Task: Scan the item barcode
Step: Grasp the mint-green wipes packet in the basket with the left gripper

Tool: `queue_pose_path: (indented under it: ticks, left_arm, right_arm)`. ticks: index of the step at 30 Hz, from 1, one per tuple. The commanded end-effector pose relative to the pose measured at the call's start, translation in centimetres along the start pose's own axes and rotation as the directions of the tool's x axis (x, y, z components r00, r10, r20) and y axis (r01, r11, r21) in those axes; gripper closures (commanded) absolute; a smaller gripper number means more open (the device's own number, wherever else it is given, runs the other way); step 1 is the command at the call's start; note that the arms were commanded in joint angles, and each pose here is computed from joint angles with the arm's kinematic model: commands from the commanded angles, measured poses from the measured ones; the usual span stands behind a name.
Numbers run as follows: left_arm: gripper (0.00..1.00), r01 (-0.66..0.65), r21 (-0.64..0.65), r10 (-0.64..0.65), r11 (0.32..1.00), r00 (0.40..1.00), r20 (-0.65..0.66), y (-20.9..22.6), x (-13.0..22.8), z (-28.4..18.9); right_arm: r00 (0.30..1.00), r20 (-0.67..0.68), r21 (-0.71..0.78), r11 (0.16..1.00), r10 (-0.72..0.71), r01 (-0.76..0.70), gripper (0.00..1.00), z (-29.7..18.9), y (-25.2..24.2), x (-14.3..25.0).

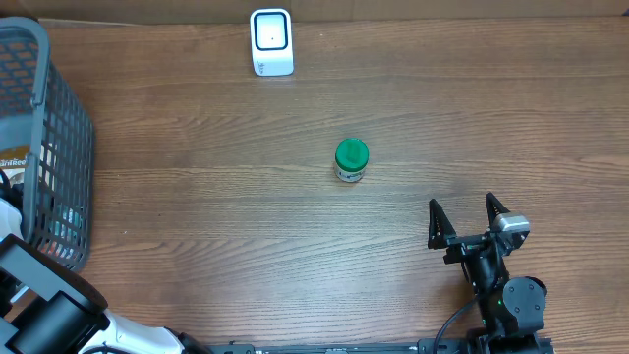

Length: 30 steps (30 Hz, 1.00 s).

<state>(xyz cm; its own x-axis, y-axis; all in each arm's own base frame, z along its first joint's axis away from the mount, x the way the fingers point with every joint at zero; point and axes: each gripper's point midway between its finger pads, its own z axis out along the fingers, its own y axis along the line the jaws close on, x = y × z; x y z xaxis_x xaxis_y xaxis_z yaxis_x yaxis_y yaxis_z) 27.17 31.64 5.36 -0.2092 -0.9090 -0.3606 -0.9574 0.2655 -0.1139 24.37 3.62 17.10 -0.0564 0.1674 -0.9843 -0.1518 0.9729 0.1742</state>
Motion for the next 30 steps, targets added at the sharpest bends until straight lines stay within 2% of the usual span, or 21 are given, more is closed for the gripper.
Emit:
queue_pose_path:
  ticks: [1, 5, 8, 15, 21, 26, 30]
  left_arm:
    - [0.31, -0.014, -0.037, 0.014, 0.999, 1.0, -0.015, 1.0, 0.8, 1.3]
    - [0.36, -0.014, -0.036, 0.014, 0.999, 1.0, -0.007, 0.9, 0.7, 1.4]
    - [0.48, -0.024, -0.037, 0.024, 0.999, 1.0, -0.011, 1.0, 0.7, 1.3]
    - [0.48, -0.027, -0.057, 0.026, 0.998, 1.0, -0.015, 1.4, 0.9, 1.6]
    - [0.66, -0.027, -0.058, 0.026, 0.998, 0.999, -0.02, 1.4, 1.0, 1.7]
    - [0.7, -0.026, -0.055, 0.025, 0.998, 1.0, -0.013, 1.0, 0.0, 0.6]
    - [0.71, -0.022, -0.04, 0.023, 0.999, 1.0, 0.019, 0.0, -2.3, -2.0]
  right_arm:
    - [1.0, 0.006, 0.002, 1.0, 0.001, -0.001, 0.0, 0.0, -0.1, 0.1]
    - [1.0, 0.005, 0.002, 1.0, 0.001, -0.001, 0.0, 0.0, -0.1, 0.1]
    - [1.0, 0.006, 0.002, 1.0, 0.001, -0.001, 0.0, 0.0, -0.1, 0.1]
    - [1.0, 0.006, 0.002, 1.0, 0.001, -0.001, 0.0, 0.0, -0.1, 0.1]
    - [1.0, 0.005, 0.002, 1.0, 0.001, -0.001, 0.0, 0.0, -0.1, 0.1]
    - [1.0, 0.006, 0.002, 1.0, 0.001, -0.001, 0.0, 0.0, -0.1, 0.1]
    - [1.0, 0.006, 0.002, 1.0, 0.001, -0.001, 0.0, 0.0, -0.1, 0.1]
